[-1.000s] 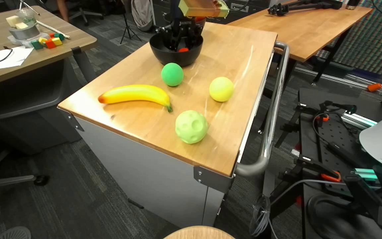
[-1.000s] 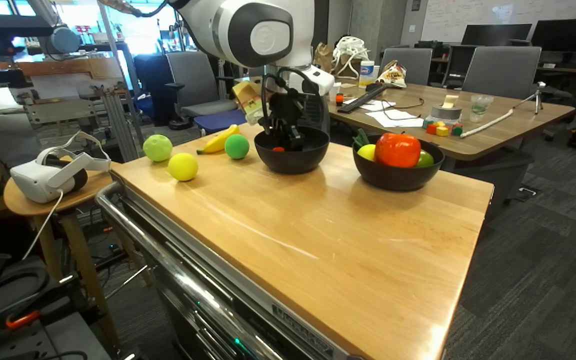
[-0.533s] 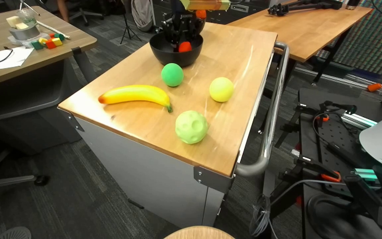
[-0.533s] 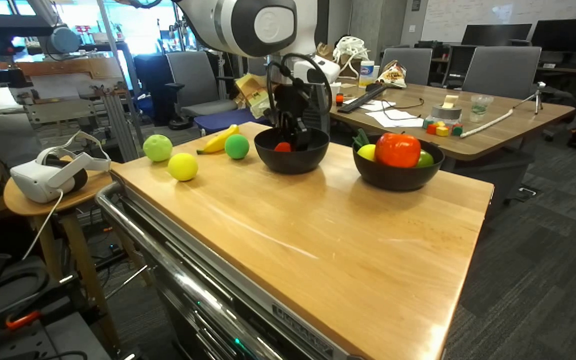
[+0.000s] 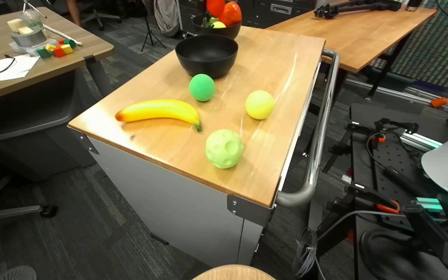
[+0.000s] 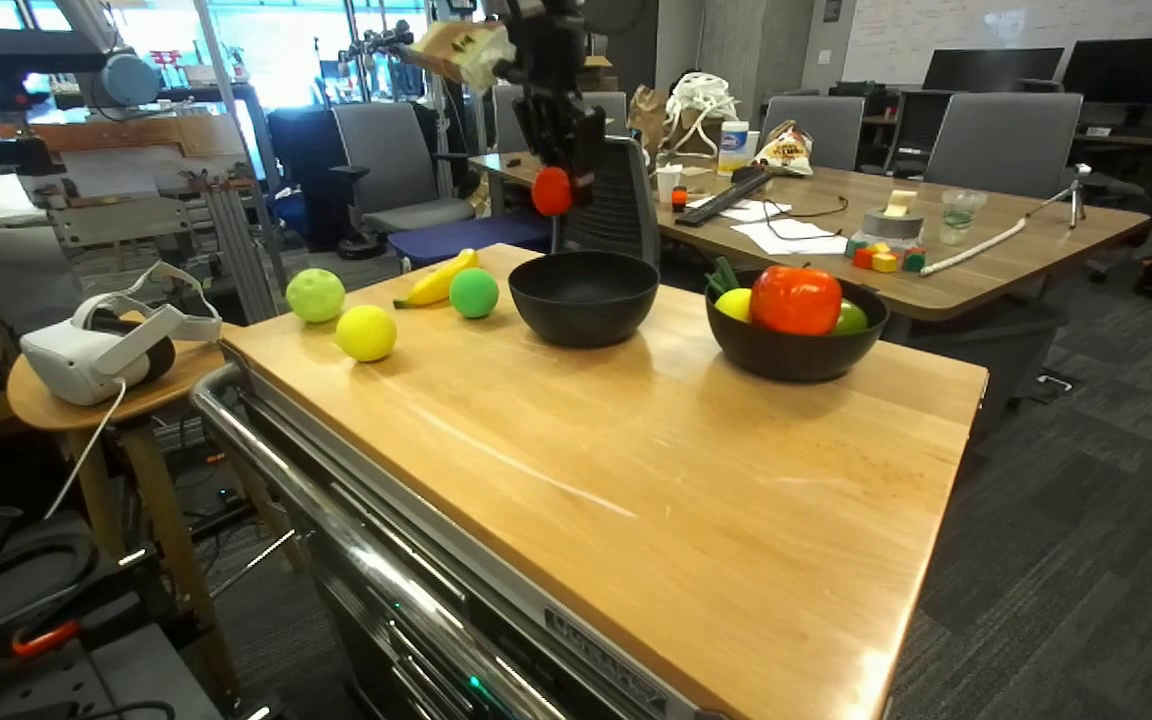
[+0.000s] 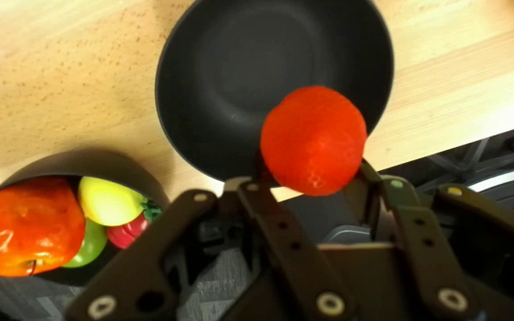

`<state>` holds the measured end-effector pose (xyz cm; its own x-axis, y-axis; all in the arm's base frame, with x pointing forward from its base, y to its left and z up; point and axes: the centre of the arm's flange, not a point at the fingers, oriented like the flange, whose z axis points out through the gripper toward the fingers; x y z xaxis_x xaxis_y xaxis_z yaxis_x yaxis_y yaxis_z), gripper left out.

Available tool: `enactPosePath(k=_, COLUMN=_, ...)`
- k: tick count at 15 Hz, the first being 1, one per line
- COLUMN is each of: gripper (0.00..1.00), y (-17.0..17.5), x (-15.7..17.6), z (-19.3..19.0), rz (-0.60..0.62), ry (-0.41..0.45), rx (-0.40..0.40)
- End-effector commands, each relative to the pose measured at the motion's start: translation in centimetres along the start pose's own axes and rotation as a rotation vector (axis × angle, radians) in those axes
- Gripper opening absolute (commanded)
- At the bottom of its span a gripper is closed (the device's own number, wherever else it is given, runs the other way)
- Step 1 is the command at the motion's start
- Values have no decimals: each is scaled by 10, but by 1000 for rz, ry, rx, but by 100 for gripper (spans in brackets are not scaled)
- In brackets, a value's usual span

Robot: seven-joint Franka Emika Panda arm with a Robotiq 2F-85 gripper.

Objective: Pick the objects in the bowls and put them on the counter

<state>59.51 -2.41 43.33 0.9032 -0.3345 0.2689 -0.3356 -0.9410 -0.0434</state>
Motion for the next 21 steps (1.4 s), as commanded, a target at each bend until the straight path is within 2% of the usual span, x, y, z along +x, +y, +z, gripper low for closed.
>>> enactPosePath(k=1, gripper=17, y=-9, x=-77, z=-51, rz=-76, ry=-1, rx=20)
enactPosePath(k=5, gripper=17, y=-19, x=-144, z=-39, rz=-154, ry=-75, rx=71)
enactPosePath(k=8, gripper=17, y=-20, x=-172, z=-13, rz=-214, ry=-99, rx=58)
enactPosePath(k=13, gripper=17, y=-7, x=-188, z=36, rz=-251, ry=-95, rx=-23)
enactPosePath(k=21, gripper=17, y=-7, x=-189, z=87, rz=-299, ry=-123, rx=-50)
